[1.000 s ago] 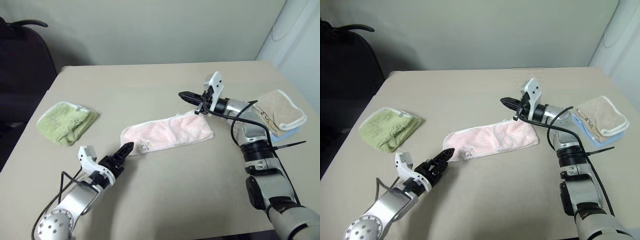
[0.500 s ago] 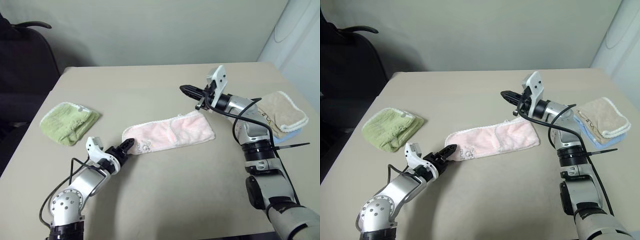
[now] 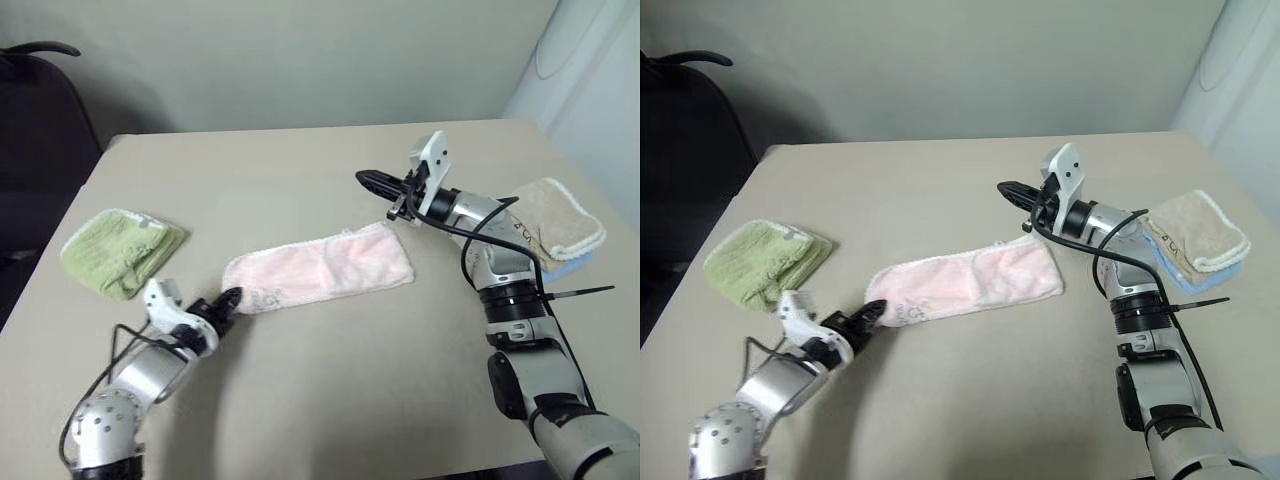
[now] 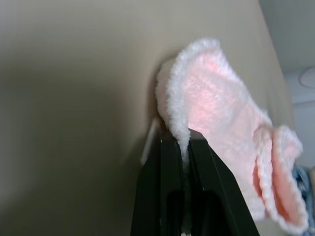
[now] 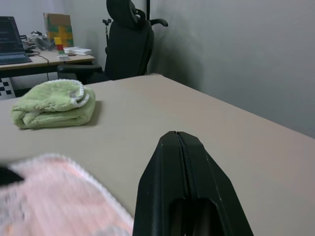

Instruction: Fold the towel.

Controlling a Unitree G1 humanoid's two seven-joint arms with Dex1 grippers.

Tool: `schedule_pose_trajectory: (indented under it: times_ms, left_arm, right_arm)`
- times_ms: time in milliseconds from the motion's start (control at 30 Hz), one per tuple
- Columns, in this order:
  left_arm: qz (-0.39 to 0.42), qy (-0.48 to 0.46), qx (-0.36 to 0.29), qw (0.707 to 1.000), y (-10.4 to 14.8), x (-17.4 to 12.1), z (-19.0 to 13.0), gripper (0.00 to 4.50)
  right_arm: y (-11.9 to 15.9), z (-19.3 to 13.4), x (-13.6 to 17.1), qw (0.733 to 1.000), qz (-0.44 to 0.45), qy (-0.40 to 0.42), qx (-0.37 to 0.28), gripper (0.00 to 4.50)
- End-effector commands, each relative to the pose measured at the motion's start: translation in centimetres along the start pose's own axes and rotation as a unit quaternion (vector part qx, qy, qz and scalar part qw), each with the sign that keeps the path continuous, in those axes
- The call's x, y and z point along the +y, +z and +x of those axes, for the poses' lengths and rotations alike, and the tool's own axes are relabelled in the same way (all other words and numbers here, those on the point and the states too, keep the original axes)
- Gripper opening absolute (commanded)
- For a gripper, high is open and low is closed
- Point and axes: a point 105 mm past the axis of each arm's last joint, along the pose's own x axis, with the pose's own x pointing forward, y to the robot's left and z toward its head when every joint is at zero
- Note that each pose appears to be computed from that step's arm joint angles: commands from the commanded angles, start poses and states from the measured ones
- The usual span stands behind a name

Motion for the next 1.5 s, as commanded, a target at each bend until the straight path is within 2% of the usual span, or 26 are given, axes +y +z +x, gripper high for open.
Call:
schedule_pose_trajectory:
  times_ms: [33, 133, 233, 300, 433, 500, 667, 800, 967, 1067, 1400, 1433, 1500]
  left_arm:
    - [0.048, -0.036, -0.061, 0.996, 4.1, -1.9, -1.3, 0.05]
    - [0.105, -0.072, -0.060, 0.990, 5.3, -4.3, -1.2, 0.05]
    - [0.170, -0.121, -0.026, 0.978, 4.7, -7.5, -0.2, 0.05]
    - [0.212, -0.151, -0.001, 0.965, 3.7, -9.5, 0.5, 0.05]
    - [0.315, -0.232, 0.083, 0.917, -0.7, -14.4, 2.1, 0.05]
    - [0.340, -0.253, 0.114, 0.899, -2.4, -15.7, 2.8, 0.05]
    - [0.386, -0.285, 0.183, 0.858, -6.6, -17.4, 4.6, 0.05]
    - [0.424, -0.286, 0.235, 0.827, -9.6, -16.6, 5.6, 0.05]
    - [0.425, -0.291, 0.264, 0.815, -11.4, -15.8, 6.4, 0.05]
    - [0.410, -0.292, 0.270, 0.821, -11.7, -15.4, 6.6, 0.74]
    - [0.316, -0.349, 0.241, 0.849, -10.5, -17.5, 5.1, 4.28]
    - [0.315, -0.350, 0.238, 0.849, -10.4, -17.5, 4.9, 4.46]
    - [0.306, -0.356, 0.221, 0.855, -9.7, -17.8, 4.5, 4.46]
  right_arm:
    - [1.2, -0.5, -0.3, 1.000, -0.018, -0.007, -0.020, 0.00]
    - [1.0, -0.6, -0.4, 1.000, -0.016, -0.010, -0.016, 0.00]
    - [0.7, -0.5, -0.4, 1.000, -0.015, -0.012, -0.013, 0.00]
    - [0.6, -0.4, -0.5, 1.000, -0.015, -0.013, -0.012, 0.00]
    - [0.5, -0.5, -1.1, 0.999, -0.014, -0.034, -0.011, 0.00]
    - [0.5, -0.6, -1.5, 0.999, -0.013, -0.047, -0.014, 0.00]
    - [0.7, -1.2, -2.4, 0.996, -0.012, -0.083, -0.024, 0.00]
    - [0.8, -2.2, -3.2, 0.993, -0.013, -0.111, -0.026, 0.00]
    - [0.4, -2.9, -3.5, 0.992, -0.013, -0.126, -0.022, 0.00]
    - [0.3, -3.0, -3.4, 0.992, -0.012, -0.128, -0.021, 0.00]
    - [0.0, -2.6, -3.2, 0.993, -0.011, -0.116, -0.014, 0.00]
    - [-0.1, -2.6, -3.1, 0.993, -0.011, -0.114, -0.013, 0.00]
    - [-0.2, -2.5, -3.0, 0.994, -0.010, -0.110, -0.010, 0.00]
